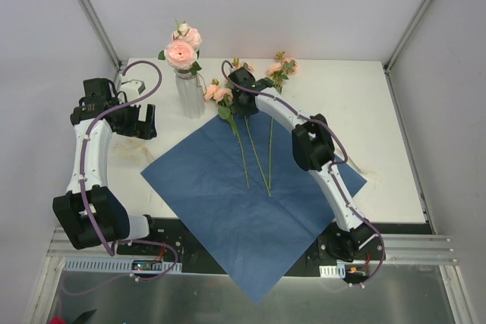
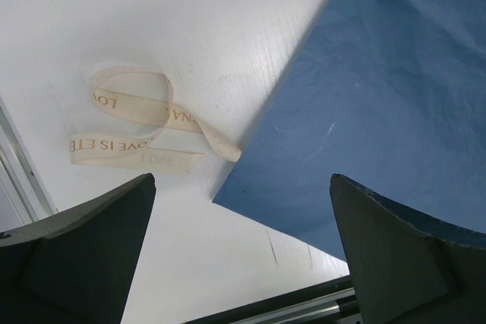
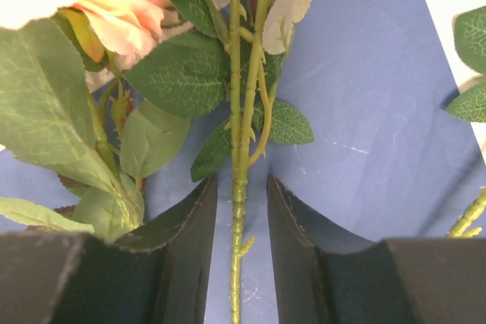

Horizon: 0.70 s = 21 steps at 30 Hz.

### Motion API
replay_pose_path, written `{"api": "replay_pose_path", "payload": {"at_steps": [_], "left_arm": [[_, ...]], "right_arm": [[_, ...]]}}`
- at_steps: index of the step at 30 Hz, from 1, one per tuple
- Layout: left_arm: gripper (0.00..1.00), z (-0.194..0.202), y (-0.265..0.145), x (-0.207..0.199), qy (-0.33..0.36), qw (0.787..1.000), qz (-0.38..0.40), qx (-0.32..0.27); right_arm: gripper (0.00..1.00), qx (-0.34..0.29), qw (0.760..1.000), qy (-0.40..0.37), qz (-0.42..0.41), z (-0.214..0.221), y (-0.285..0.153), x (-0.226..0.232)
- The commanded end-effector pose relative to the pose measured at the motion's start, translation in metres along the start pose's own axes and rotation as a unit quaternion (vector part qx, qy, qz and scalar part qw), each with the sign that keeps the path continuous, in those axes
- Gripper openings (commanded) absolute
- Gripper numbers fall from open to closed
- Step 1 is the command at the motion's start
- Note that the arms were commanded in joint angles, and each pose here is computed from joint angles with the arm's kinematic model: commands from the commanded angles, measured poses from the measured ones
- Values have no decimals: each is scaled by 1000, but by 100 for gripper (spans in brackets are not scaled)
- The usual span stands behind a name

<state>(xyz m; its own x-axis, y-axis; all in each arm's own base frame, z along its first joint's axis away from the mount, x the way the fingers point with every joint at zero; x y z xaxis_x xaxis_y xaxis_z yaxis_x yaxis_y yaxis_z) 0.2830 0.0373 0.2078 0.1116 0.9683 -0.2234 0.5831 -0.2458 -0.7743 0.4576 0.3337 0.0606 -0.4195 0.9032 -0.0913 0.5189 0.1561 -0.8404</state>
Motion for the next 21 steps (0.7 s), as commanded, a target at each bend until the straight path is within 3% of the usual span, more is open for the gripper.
{"api": "replay_pose_path", "payload": {"at_steps": [1,3,4,7,14,20,21], "left_arm": [[99,-2,-9,-1,11,1000,-1,-17],[99,-3,-11,-2,12,1000,-2,-20],[99,-3,-12,-2,13,1000,-3,-21],[99,-1,-13,-2,14,1000,-5,-21],[99,-3,-17,0,19,999,-17,-27],[99,-13,-26,2,-5,999,-19,-36],[99,-15,-26,2,-14,999,-13,-39]], "right_arm": [[34,22,1000,15,3,5,-5,1],[30,40,999,15,1,18,1,2],[18,38,999,17,0,17,-1,3],[1,29,999,26,2,16,-6,1],[1,-58,995,82,9,-39,-65,-17],[1,-225,962,152,-19,-116,-186,-58],[1,-269,951,149,-25,-128,-224,-64]]}}
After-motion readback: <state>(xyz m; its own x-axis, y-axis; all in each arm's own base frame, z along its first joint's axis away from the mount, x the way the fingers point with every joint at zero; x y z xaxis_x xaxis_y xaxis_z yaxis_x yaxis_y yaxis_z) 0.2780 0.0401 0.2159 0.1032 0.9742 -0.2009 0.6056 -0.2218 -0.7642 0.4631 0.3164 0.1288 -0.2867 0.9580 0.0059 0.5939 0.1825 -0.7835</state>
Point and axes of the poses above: each gripper's point midway between its finger pads, its own y axis out along the fingers, its own x axis along the line the jaws close on, z = x × y, the point moved 4 cm from there along -y, back along the fingers, and after that the axes turned 10 degrees about -y, right-handed, at the moved point
